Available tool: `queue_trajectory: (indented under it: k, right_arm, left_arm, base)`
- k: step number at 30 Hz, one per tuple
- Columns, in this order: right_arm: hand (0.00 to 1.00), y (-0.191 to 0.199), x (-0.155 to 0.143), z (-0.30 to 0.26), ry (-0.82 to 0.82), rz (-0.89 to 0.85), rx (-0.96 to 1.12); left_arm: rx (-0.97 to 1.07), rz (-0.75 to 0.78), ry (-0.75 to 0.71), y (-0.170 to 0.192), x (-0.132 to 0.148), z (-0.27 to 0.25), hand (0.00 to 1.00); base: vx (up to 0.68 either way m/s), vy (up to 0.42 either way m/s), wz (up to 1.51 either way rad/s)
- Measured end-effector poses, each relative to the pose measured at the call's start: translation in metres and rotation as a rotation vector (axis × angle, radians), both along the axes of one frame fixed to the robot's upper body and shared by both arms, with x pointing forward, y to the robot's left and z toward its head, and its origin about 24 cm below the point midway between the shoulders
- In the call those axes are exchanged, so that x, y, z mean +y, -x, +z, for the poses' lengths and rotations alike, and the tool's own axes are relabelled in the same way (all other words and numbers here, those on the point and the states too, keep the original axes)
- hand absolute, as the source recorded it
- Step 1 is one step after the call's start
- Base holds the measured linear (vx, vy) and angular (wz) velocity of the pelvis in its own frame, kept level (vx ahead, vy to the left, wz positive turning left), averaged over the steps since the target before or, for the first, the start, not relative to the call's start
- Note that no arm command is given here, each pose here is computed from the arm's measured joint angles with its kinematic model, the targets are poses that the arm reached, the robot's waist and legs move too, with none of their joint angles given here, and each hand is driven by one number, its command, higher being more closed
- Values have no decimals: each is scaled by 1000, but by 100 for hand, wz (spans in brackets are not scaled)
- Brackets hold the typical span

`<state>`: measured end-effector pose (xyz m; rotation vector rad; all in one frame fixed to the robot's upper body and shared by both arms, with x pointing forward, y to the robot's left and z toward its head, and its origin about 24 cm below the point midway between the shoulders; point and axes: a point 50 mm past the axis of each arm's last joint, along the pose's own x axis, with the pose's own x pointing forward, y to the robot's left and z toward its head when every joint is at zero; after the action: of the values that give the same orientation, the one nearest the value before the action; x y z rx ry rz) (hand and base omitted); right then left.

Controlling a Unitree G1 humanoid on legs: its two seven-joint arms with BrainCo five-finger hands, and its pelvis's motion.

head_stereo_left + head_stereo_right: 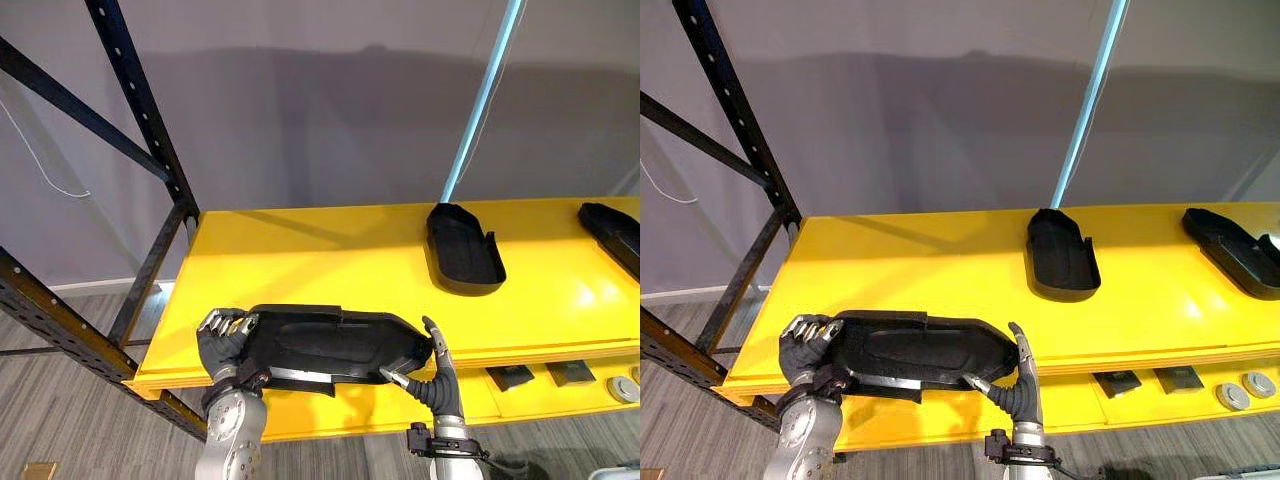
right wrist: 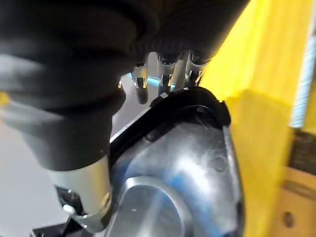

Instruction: Walk over and take plastic housings, then place them on the shelf

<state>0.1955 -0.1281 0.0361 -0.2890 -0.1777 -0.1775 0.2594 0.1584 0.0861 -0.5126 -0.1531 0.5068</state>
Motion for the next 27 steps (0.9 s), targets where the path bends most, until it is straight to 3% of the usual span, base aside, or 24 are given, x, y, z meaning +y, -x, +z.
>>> queue_trajectory:
  k: [10,12,15,18,20,23,27]
  right_arm:
    - [0,-8,15,13,4,66,-80]
    - [0,-7,18,16,-2,82,-92]
    - [0,-3,32,6,-2,146,-39]
    - [0,3,42,2,10,219,-6]
    - [0,-7,35,21,52,229,-96]
    - [0,-37,-10,121,199,155,-540]
    - [0,-49,-39,210,241,84,-894]
  left_arm:
    - [-85,200,-59,-31,19,42,100]
    - [-90,237,-44,-33,23,46,100]
    - [-118,319,104,-39,28,57,100]
    - [-106,335,131,-41,27,56,100]
    - [-106,355,138,-41,31,55,100]
    - [-108,364,137,-41,34,56,100]
    - [-106,366,151,-41,38,53,100]
  base:
    - [-95,-14,-17]
    - [-66,-11,-14]
    - [-34,-11,-4]
    - [9,-10,-7]
    - [22,-14,-19]
    - [14,-8,-10]
    - [0,0,0]
